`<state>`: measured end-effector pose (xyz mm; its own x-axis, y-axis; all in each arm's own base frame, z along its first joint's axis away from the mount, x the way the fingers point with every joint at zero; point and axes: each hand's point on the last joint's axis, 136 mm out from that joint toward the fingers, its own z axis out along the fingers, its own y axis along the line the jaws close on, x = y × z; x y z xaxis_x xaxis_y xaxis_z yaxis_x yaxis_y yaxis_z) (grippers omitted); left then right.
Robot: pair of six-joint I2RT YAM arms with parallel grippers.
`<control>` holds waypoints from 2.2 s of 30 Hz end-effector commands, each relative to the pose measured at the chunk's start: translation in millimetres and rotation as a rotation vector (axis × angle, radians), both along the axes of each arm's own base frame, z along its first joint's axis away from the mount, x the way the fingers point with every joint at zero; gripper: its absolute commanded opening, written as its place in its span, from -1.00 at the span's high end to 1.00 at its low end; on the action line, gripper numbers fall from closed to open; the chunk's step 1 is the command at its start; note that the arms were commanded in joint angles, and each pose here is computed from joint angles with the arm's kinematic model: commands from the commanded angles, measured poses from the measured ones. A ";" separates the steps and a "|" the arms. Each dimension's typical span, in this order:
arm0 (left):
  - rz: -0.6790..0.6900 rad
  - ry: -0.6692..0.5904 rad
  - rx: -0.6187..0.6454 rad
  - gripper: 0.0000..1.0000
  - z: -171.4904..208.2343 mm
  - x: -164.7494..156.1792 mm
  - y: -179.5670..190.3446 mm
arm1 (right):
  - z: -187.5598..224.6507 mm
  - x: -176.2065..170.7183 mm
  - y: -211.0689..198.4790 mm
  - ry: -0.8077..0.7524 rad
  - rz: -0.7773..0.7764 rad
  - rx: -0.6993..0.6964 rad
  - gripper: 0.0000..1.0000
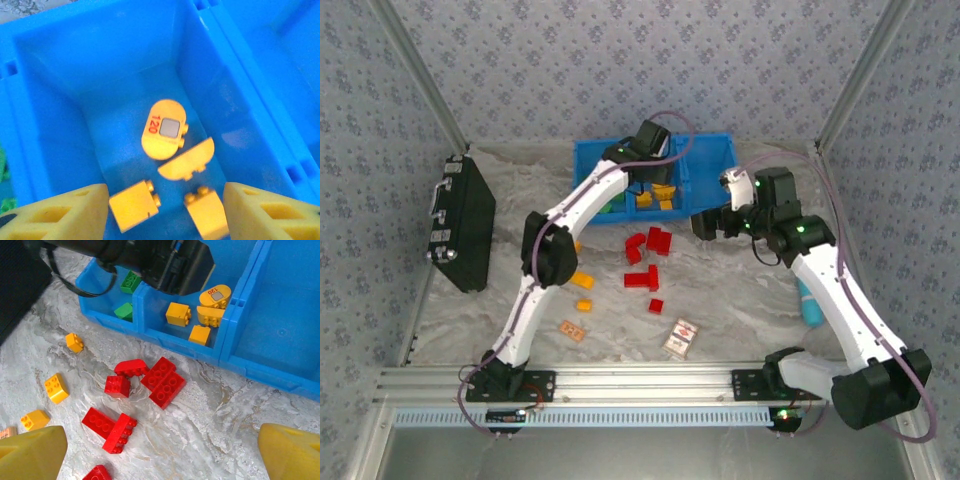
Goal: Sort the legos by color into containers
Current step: Place the lego in the container, then pick up the lego from the middle-left of the table.
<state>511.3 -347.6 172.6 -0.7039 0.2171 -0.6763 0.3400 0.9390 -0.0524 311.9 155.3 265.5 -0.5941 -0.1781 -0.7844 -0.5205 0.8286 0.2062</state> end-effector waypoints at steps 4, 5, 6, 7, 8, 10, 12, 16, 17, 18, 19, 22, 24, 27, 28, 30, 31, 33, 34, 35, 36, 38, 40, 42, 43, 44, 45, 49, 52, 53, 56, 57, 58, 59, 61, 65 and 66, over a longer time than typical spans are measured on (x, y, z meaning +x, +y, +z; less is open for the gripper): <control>0.036 -0.085 0.033 -0.25 70.9 -42.0 58.6 | 19.6 3.6 6.5 -0.051 0.030 0.016 -1.00; 0.064 -0.086 0.045 -0.25 73.3 -47.8 72.9 | 19.3 3.3 7.0 -0.051 0.032 0.016 -1.00; 0.105 -0.057 0.063 -0.25 63.5 -57.6 92.9 | 19.2 3.7 7.4 -0.051 0.032 0.015 -1.00; 0.144 -0.037 0.051 -0.26 60.3 -67.4 109.7 | 19.4 4.2 8.2 -0.053 0.034 0.016 -1.00; 0.182 -0.014 0.027 -0.27 56.2 -78.5 125.0 | 19.1 4.9 8.8 -0.053 0.034 0.016 -1.00; 0.237 0.005 -0.027 -0.32 51.2 -97.2 147.1 | 17.5 7.6 9.4 -0.051 0.030 0.016 -1.00; 0.265 0.028 -0.043 -0.40 40.7 -116.2 162.5 | 14.7 9.2 12.8 -0.043 0.040 0.020 -1.00; 0.372 0.099 -0.050 -0.42 12.5 -144.9 186.1 | 24.4 18.5 21.8 -0.054 0.067 0.039 -1.00; 0.393 0.111 -0.057 -0.42 4.6 -150.1 189.7 | 25.0 19.7 25.1 -0.048 0.078 0.050 -1.00; 0.414 0.123 -0.057 -0.43 -3.0 -155.8 194.1 | 25.4 19.6 28.8 -0.041 0.093 0.063 -1.00; 0.439 0.129 -0.061 -0.42 -8.7 -160.5 198.8 | 25.2 19.5 33.1 -0.033 0.109 0.075 -0.99; 0.482 0.152 -0.063 -0.44 -29.5 -172.9 210.4 | 23.7 20.4 41.5 -0.023 0.133 0.084 -1.00; 0.516 0.175 -0.051 -0.44 -44.0 -179.8 218.7 | 21.5 21.9 45.9 -0.015 0.144 0.079 -1.00; 0.553 0.180 -0.062 -0.45 -59.7 -183.6 223.8 | 24.6 23.4 52.0 -0.017 0.160 0.077 -1.00; 0.561 0.181 -0.068 -0.45 -64.8 -183.5 223.9 | 26.7 22.6 54.0 -0.019 0.168 0.080 -1.00; 0.579 0.197 -0.091 -0.45 -74.5 -180.8 223.9 | 30.0 20.5 57.9 -0.026 0.182 0.084 -1.00; 0.588 0.210 -0.112 -0.46 -79.7 -179.3 222.9 | 31.0 18.7 59.8 -0.030 0.187 0.086 -0.99; 0.613 0.218 -0.154 -0.49 -86.5 -175.4 222.4 | 30.9 15.3 63.1 -0.032 0.195 0.083 -1.00; 0.626 0.222 -0.184 -0.50 -89.5 -172.7 222.4 | 29.4 13.8 63.4 -0.032 0.194 0.077 -1.00; 0.640 0.229 -0.213 -0.51 -92.6 -169.8 222.9 | 27.4 13.0 62.0 -0.030 0.186 0.073 -0.99; 0.652 0.232 -0.240 -0.51 -94.2 -166.9 223.4 | 26.2 12.3 61.1 -0.030 0.182 0.070 -1.00; 0.671 0.242 -0.286 -0.51 -99.0 -161.0 224.1 | 23.7 9.9 58.1 -0.030 0.172 0.063 -1.00; 0.676 0.259 -0.311 -0.50 -104.3 -156.7 223.1 | 24.0 7.7 54.5 -0.034 0.162 0.056 -1.00; 0.681 0.273 -0.323 -0.48 -109.6 -153.1 221.9 | 24.9 5.7 50.9 -0.040 0.152 0.047 -1.00; 0.679 0.278 -0.328 -0.46 -112.5 -151.1 220.3 | 25.8 4.7 48.7 -0.045 0.147 0.043 -0.99; 0.681 0.286 -0.330 -0.44 -115.8 -149.8 218.9 | 25.4 4.2 46.0 -0.046 0.140 0.038 -1.00; 0.679 0.294 -0.331 -0.41 -119.2 -148.7 217.4 | 25.8 3.5 44.0 -0.048 0.135 0.036 -1.00; 0.680 0.319 -0.337 -0.29 -131.1 -145.2 212.4 | 25.9 0.5 39.9 -0.049 0.130 0.034 -0.99; 0.689 0.328 -0.332 -0.11 -137.6 -145.1 212.9 | 25.2 0.2 37.5 -0.051 0.122 0.032 -0.99; 0.690 0.330 -0.331 -0.05 -138.4 -145.0 212.8 | 24.2 0.3 36.7 -0.049 0.120 0.030 -1.00; 0.691 0.336 -0.319 0.12 -141.7 -147.4 214.1 | 23.8 0.5 35.5 -0.051 0.118 0.028 -1.00; 0.693 0.339 -0.309 0.15 -143.2 -148.8 215.4 | 23.1 0.2 35.5 -0.049 0.119 0.027 -1.00; 0.694 0.341 -0.302 0.19 -144.3 -149.9 216.8 | 22.6 0.4 34.7 -0.049 0.118 0.025 -1.00; 0.696 0.340 -0.294 0.24 -145.1 -150.9 218.2 | 22.3 -0.1 34.6 -0.048 0.119 0.023 -1.00; 0.696 0.343 -0.282 0.32 -146.8 -152.6 219.7 | 21.3 -0.5 33.6 -0.047 0.117 0.020 -1.00; 0.692 0.345 -0.260 0.42 -147.5 -155.1 222.4 | 19.2 -1.4 32.7 -0.046 0.114 0.017 -0.99; 0.691 0.344 -0.253 0.46 -147.3 -155.8 223.4 | 18.2 -1.4 32.1 -0.045 0.111 0.015 -1.00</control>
<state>358.9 -128.1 28.9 -0.7886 -0.4924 -0.3682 -0.3885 0.8632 -0.3222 313.9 193.3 282.0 -0.5522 -0.2148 -0.8056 -0.6178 0.7543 0.2224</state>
